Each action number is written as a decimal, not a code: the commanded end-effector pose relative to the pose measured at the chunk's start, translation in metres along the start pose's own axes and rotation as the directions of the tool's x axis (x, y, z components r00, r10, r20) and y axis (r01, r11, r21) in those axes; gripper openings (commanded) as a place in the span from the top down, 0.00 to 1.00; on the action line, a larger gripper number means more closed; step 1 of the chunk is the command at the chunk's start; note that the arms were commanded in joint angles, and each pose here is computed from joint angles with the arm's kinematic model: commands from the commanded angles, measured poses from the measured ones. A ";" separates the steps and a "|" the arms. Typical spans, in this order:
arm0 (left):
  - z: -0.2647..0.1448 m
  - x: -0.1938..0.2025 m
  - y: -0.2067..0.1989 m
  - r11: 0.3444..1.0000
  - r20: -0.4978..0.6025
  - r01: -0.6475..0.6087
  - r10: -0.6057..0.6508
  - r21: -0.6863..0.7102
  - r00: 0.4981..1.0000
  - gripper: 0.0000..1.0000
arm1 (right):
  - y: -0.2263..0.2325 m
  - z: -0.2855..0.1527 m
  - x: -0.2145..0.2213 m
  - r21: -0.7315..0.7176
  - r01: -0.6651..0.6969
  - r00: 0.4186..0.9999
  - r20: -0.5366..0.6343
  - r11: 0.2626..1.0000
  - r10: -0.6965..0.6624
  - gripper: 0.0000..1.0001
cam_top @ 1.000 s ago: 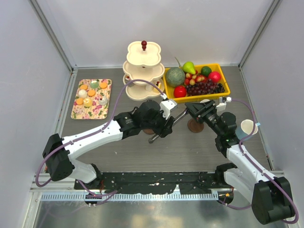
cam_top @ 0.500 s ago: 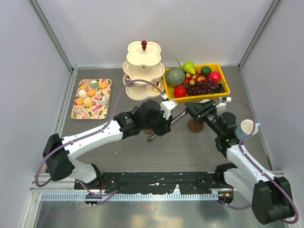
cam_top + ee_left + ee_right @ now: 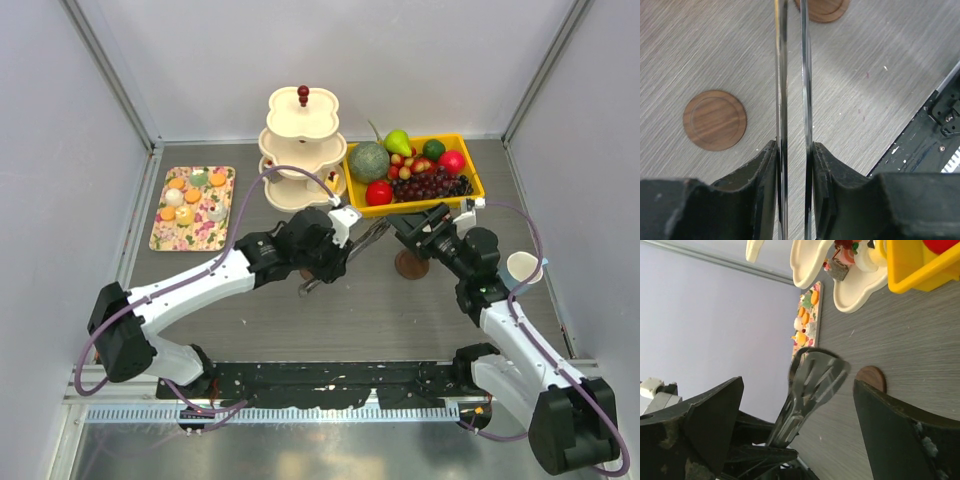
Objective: Serve the afternoon tea
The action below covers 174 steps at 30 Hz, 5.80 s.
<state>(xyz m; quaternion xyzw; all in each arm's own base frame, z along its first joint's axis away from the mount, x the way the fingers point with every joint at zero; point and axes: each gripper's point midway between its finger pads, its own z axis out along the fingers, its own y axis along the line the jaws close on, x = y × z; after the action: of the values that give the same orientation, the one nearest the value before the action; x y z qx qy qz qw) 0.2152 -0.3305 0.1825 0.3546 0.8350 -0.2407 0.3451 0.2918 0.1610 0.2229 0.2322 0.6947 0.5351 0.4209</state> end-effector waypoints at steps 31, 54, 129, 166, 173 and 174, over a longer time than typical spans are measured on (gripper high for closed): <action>-0.154 0.073 0.211 0.629 0.123 0.482 -0.525 -0.610 0.842 0.52 | 0.015 -0.161 -0.117 0.692 0.575 0.533 0.088 0.436 -0.842 0.04; -0.137 0.076 0.316 0.485 0.150 0.596 -0.682 -0.640 0.716 0.48 | 0.008 -0.178 -0.111 0.677 0.566 0.445 0.230 0.470 -0.866 0.04; -0.151 -0.115 0.298 0.691 0.414 0.632 -0.491 -0.350 0.766 0.66 | 0.012 -0.168 -0.103 0.624 0.624 0.444 0.212 0.470 -0.870 0.03; -0.018 -0.147 0.321 0.764 0.364 0.604 -0.509 -0.227 0.780 0.57 | 0.006 -0.168 -0.104 0.646 0.618 0.443 0.183 0.448 -0.877 0.03; -0.026 -0.145 0.320 0.765 0.368 0.592 -0.490 -0.253 0.790 0.45 | 0.007 -0.167 -0.104 0.643 0.621 0.444 0.183 0.448 -0.877 0.03; -0.029 -0.144 0.320 0.766 0.370 0.589 -0.484 -0.259 0.793 0.44 | 0.006 -0.167 -0.104 0.643 0.622 0.445 0.178 0.447 -0.877 0.03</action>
<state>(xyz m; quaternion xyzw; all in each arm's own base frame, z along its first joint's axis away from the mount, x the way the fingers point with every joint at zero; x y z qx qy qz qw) 0.5143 -0.1703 0.2280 -0.0208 0.8956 -0.2151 0.3890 0.2050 -0.0083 0.2661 0.1095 0.7097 0.0079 0.6959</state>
